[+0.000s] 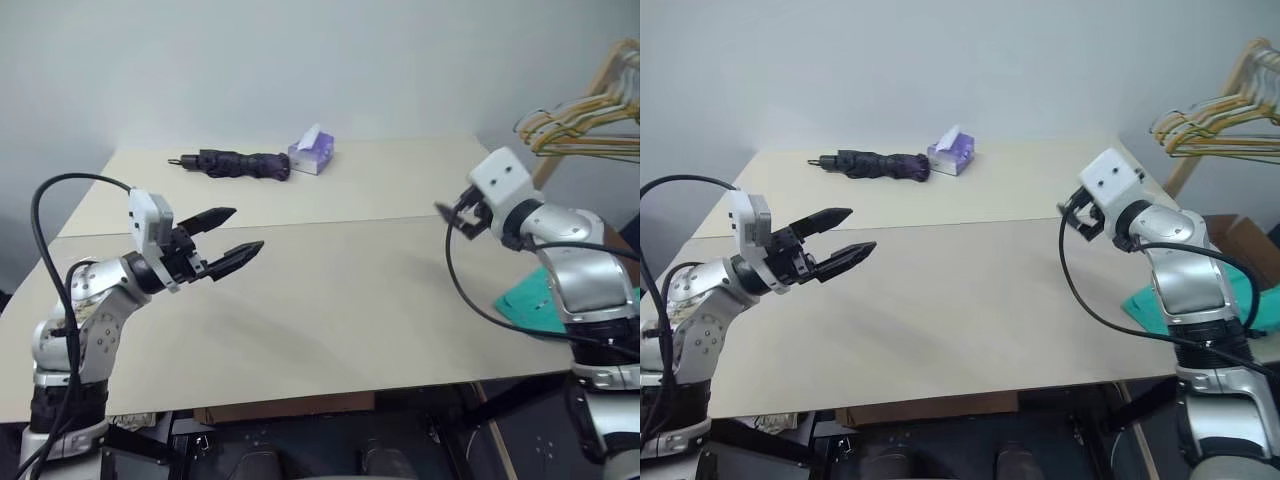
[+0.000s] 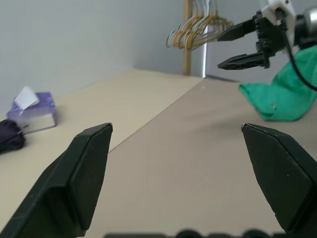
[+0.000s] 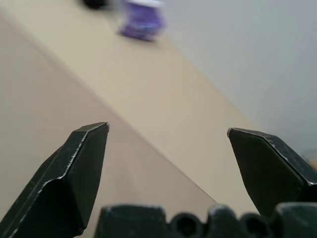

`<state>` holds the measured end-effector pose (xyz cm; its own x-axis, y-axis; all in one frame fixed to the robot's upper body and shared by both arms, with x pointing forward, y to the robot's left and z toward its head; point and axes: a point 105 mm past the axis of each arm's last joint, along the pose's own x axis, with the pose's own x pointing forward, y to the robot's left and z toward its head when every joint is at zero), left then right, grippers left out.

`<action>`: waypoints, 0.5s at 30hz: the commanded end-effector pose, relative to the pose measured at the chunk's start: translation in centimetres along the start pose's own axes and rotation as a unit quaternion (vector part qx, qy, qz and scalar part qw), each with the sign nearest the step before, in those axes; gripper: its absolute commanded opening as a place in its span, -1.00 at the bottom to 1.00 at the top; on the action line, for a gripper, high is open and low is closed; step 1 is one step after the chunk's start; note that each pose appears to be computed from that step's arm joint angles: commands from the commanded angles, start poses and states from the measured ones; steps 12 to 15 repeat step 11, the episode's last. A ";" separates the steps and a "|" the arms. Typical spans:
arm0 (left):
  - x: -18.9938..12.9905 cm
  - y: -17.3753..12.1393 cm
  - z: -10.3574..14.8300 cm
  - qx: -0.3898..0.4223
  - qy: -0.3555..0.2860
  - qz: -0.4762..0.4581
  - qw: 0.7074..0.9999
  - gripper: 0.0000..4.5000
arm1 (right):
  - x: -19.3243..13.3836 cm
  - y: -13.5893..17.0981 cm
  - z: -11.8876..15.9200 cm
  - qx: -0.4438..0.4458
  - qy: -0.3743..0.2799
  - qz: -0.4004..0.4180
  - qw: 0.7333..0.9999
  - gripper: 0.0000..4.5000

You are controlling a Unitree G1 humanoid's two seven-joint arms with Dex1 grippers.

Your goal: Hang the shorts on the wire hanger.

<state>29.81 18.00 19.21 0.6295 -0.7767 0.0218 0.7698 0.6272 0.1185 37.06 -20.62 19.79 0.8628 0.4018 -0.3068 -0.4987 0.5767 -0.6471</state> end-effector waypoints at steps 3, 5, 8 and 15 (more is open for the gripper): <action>0.4 -0.2 -0.2 0.028 0.027 0.012 0.999 1.00 | -0.7 1.9 -0.5 -0.068 0.007 0.075 0.995 0.99; 0.6 -0.1 -0.2 0.028 0.027 0.014 0.999 1.00 | -0.6 2.6 -1.4 -0.075 0.023 0.086 0.993 0.99; 1.0 0.1 -0.2 0.029 0.033 0.015 0.999 1.00 | -0.2 3.0 -1.6 -0.087 0.032 0.080 0.992 0.99; 1.0 0.7 -0.9 0.026 0.053 0.028 0.998 1.00 | -0.1 3.2 -1.2 -0.091 0.031 0.074 0.993 0.99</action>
